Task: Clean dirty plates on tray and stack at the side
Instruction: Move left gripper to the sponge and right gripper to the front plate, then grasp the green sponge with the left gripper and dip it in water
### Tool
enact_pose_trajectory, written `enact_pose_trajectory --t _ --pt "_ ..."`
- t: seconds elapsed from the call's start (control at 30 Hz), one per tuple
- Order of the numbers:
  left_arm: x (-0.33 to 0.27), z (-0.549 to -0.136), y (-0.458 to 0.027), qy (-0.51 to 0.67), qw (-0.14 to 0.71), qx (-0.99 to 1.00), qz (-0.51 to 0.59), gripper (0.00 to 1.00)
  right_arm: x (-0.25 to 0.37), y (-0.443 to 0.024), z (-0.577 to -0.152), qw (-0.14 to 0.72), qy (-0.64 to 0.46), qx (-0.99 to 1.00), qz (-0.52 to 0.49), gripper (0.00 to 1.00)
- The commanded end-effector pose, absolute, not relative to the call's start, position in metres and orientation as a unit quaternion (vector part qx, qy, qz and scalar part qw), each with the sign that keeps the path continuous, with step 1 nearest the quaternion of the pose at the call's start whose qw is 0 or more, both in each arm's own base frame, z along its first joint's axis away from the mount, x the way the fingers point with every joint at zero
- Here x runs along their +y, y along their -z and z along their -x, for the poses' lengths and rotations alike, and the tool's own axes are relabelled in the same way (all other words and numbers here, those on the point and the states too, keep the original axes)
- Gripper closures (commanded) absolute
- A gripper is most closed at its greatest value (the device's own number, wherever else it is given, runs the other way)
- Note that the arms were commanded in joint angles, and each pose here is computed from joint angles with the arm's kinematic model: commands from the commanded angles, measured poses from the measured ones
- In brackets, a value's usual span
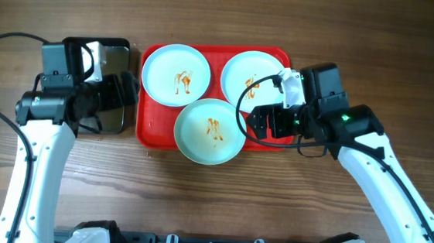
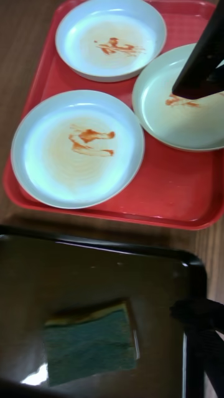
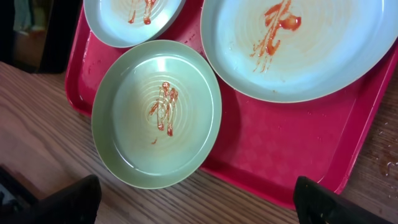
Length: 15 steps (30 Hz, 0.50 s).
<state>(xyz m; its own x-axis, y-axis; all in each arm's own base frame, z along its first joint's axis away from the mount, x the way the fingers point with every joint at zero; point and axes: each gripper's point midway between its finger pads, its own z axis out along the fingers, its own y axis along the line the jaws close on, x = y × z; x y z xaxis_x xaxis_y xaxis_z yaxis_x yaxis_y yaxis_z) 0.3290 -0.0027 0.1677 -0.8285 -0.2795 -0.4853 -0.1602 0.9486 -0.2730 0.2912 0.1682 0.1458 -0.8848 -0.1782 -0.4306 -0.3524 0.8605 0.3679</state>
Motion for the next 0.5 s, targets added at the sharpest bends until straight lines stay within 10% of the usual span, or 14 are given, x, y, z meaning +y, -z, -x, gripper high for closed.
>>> enact_pose_trajectory --t 0.0,0.47 --pt "0.021 -0.349 -0.177 0.052 0.314 0.939 0.132 0.00 0.168 -0.154 -0.295 0.206 -0.221 0.944 0.133 0.00" --pt "0.128 -0.372 -0.060 -0.040 0.220 0.916 0.334 0.24 0.167 -0.151 -0.291 0.197 -0.219 0.947 0.132 0.00"
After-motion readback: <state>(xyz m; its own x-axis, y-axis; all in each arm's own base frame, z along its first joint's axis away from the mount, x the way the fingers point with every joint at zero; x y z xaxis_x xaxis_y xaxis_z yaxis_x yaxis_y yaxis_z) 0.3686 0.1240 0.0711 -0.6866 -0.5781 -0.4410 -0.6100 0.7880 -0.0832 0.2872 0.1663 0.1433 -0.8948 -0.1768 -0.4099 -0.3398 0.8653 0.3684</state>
